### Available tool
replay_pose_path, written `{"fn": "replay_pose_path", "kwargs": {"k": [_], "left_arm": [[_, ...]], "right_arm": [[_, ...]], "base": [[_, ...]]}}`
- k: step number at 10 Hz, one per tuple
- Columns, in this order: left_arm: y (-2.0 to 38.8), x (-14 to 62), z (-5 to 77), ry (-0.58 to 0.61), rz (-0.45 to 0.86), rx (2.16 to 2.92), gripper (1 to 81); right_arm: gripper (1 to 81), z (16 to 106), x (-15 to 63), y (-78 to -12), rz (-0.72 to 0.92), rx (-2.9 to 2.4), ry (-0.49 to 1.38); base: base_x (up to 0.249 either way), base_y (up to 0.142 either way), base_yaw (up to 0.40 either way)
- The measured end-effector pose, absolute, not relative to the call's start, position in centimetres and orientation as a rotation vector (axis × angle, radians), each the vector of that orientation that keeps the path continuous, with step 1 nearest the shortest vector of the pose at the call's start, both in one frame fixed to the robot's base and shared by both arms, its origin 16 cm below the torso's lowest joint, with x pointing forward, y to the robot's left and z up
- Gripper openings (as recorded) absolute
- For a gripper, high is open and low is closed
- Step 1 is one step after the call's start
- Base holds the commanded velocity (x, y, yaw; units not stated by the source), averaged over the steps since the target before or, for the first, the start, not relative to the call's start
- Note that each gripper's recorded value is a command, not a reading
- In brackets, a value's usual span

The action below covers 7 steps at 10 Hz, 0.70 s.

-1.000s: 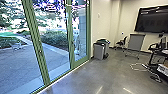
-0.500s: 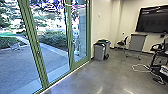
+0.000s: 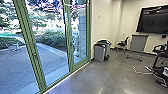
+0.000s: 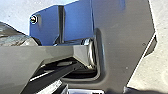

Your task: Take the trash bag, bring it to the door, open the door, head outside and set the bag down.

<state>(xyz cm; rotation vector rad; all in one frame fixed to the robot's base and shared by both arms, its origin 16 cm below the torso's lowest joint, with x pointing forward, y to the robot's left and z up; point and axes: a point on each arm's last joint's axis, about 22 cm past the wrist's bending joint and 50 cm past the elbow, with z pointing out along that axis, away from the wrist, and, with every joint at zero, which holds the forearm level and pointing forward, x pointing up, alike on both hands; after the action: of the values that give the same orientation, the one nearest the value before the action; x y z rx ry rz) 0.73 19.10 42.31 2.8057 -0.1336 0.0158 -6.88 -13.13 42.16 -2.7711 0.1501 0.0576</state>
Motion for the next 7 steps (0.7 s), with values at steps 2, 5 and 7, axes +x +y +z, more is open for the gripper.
{"fn": "replay_pose_path", "kwargs": {"k": [2,5,7], "left_arm": [[18.38,1.70,42.42,-0.136,0.034,2.798,1.0],[18.64,1.11,42.37,-0.135,0.023,2.800,1.0],[18.63,1.14,42.37,-0.136,0.023,2.800,1.0]], "right_arm": [[81.1,42.17,-6.44,-13.10,0.051,-2.771,0.145],[81.1,42.16,-6.77,-13.14,0.055,-2.772,0.144],[81.1,42.16,-6.77,-13.14,0.055,-2.772,0.145]], "base": [[0.169,-0.078,0.000],[0.169,-0.078,0.000],[0.169,-0.078,0.000]]}}
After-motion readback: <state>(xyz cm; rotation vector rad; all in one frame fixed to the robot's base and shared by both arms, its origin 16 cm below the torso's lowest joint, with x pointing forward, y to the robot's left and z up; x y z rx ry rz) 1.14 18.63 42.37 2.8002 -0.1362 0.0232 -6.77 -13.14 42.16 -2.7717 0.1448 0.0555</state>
